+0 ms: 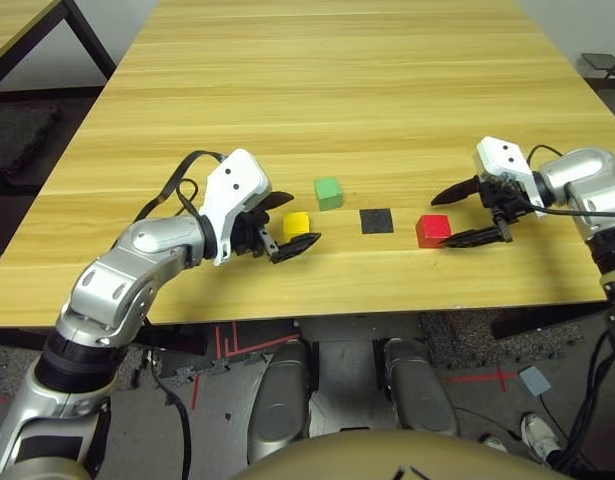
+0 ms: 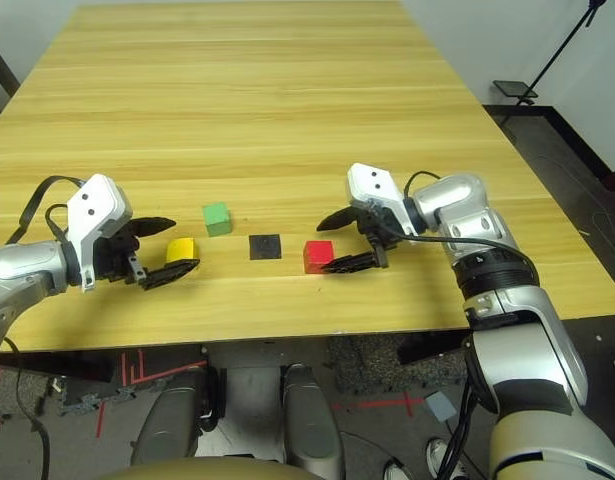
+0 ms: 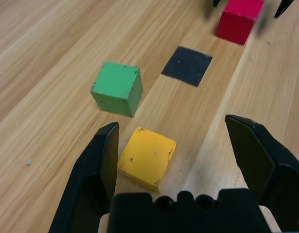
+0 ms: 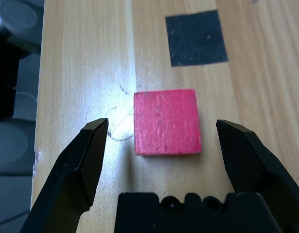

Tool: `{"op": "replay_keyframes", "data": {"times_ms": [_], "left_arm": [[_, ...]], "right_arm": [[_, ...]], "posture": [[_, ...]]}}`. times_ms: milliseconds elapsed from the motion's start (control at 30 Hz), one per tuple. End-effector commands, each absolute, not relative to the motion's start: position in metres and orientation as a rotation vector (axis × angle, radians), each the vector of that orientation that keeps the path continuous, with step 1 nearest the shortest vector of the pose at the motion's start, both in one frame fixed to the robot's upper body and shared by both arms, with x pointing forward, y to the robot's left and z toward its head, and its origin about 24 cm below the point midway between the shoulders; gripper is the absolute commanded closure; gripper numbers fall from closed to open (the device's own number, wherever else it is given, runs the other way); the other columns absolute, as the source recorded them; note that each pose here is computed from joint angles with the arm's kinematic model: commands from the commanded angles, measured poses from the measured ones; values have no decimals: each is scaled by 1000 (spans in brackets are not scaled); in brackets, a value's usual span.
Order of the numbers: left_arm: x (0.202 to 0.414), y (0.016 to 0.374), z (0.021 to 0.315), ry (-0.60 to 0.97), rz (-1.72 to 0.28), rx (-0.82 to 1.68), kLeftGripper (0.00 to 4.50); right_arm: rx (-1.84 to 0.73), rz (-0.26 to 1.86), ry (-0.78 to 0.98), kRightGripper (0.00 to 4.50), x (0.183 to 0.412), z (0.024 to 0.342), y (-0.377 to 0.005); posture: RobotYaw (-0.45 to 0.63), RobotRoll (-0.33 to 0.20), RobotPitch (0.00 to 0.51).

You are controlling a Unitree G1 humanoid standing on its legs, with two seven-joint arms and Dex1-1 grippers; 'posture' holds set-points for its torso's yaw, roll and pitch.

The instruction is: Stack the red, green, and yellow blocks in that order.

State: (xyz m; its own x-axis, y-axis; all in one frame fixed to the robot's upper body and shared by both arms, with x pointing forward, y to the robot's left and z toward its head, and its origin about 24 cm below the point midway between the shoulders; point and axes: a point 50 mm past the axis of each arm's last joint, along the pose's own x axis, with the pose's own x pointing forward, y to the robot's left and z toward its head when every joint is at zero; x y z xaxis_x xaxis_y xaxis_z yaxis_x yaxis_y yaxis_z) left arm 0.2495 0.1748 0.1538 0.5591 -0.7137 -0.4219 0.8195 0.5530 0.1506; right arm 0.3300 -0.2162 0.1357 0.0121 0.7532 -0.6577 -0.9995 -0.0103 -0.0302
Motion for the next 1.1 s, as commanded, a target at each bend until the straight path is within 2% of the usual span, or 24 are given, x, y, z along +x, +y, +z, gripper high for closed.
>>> {"op": "replay_keyframes", "data": {"times_ms": [33,100,167,233,367,400,667,1100], "left_arm": [[248,171,158,336,-939,389,34],[248,170,162,325,-931,390,34],[248,169,164,318,-921,389,0],[248,169,165,313,-911,386,0],[245,170,164,318,-898,384,0],[245,170,164,318,-896,384,0],[248,169,170,292,-876,389,0],[246,178,173,284,-813,393,0]], "right_arm": [[-668,1526,561,0,333,132,-211],[-678,1533,542,0,336,131,-208],[-700,1533,521,390,339,130,-203],[-713,1529,510,921,341,130,-199],[-750,1533,496,2343,344,130,-194],[-747,1539,478,2446,346,133,-191],[-749,1575,330,2435,356,155,-147],[-812,1588,346,2435,355,143,-116]], "posture": [[464,-119,140],[475,-120,140],[484,-121,140],[490,-123,140],[500,-127,139],[506,-131,137],[528,-149,135],[589,-159,145]]}}
